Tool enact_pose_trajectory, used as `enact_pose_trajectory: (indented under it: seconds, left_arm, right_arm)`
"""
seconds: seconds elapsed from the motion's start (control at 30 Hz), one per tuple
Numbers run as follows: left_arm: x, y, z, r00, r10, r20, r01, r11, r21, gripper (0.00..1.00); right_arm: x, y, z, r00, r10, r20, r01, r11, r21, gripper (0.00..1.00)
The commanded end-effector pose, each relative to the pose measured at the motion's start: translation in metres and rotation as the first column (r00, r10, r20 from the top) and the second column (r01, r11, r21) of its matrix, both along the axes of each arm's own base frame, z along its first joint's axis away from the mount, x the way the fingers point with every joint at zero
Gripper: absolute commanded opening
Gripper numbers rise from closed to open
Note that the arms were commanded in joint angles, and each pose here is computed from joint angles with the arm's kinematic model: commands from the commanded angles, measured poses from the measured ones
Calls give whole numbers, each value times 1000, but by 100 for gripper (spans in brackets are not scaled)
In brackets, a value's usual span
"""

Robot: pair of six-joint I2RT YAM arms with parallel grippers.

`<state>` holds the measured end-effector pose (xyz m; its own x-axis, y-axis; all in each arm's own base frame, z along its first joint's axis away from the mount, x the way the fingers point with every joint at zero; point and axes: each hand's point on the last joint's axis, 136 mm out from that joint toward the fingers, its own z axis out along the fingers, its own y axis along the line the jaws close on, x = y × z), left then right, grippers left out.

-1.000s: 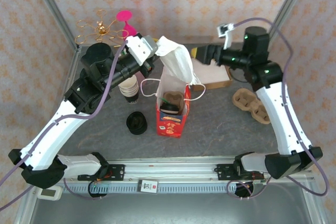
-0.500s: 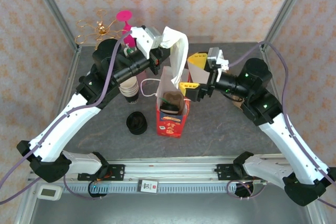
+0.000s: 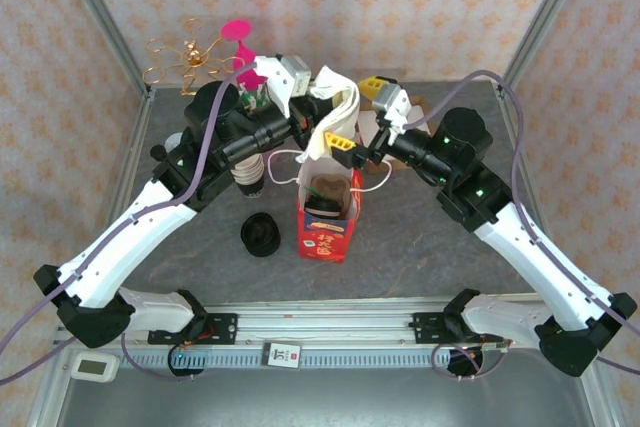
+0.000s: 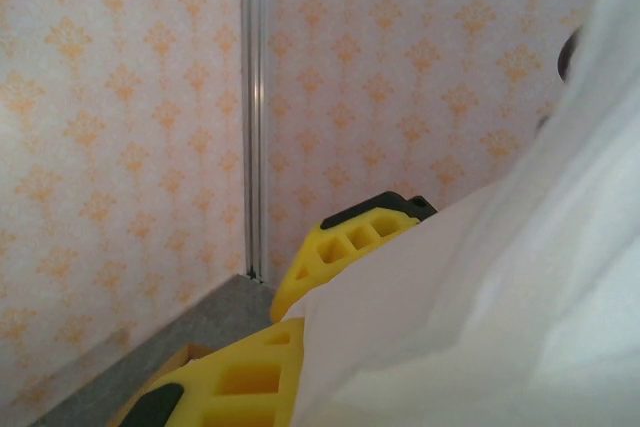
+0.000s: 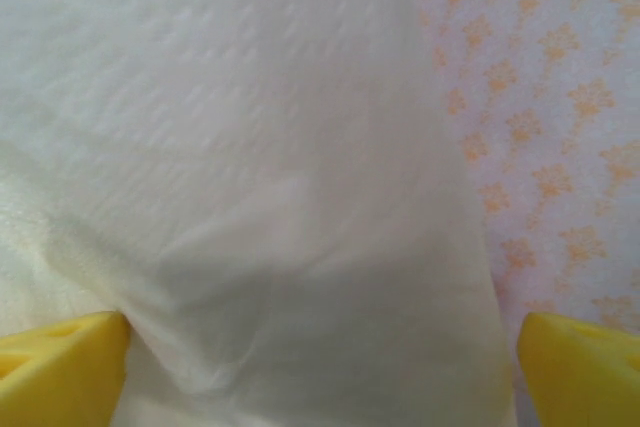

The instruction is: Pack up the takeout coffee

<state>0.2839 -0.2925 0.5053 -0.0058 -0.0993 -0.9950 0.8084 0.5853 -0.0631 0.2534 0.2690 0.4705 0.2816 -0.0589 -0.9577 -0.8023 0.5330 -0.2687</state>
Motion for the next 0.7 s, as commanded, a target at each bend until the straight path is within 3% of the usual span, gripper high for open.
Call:
enact_pose_trajectory:
  seconds: [0.0,0.13,0.23,0.27,0.37,0.4,0.47,0.6,0.67]
  left_arm:
    - [-15,3,4,1000,-28,-1,28,999,-18,0]
    - [-15,10,1,1000,5,8,-5,1000,-14,0]
    - [-15,14,6,1000,21,18,-20,1000,-21,1]
    - [-16,15,9,999,22,24,-22,999,-25,7]
    - [-17,25,18,998,60,26,-59,997,-46,49]
    - [-17,31,21,996,87,23,-85,995,-61,60]
    - [-18,47,25,988,151,7,-150,984,-92,69]
    - [-20,93,17,942,320,-99,-332,929,-162,78]
    - [-19,118,1,891,412,-189,-442,883,-159,78]
  right_arm:
    - [5,-5,26,995,-55,80,54,998,19,87]
    - [-3,0,16,998,1,56,0,1000,-18,65]
    - [-10,5,8,999,53,12,-52,998,-35,35]
    - [-9,5,5,999,52,-16,-53,998,-37,24]
    - [-3,-2,3,994,-3,-113,2,1000,-14,0]
    - [2,-9,6,987,-50,-156,53,999,13,0]
    - [6,-20,9,964,-97,-247,117,991,70,0]
    - [2,-35,10,894,-90,-440,196,959,203,0]
    - [9,-44,6,826,-120,-550,299,922,247,0]
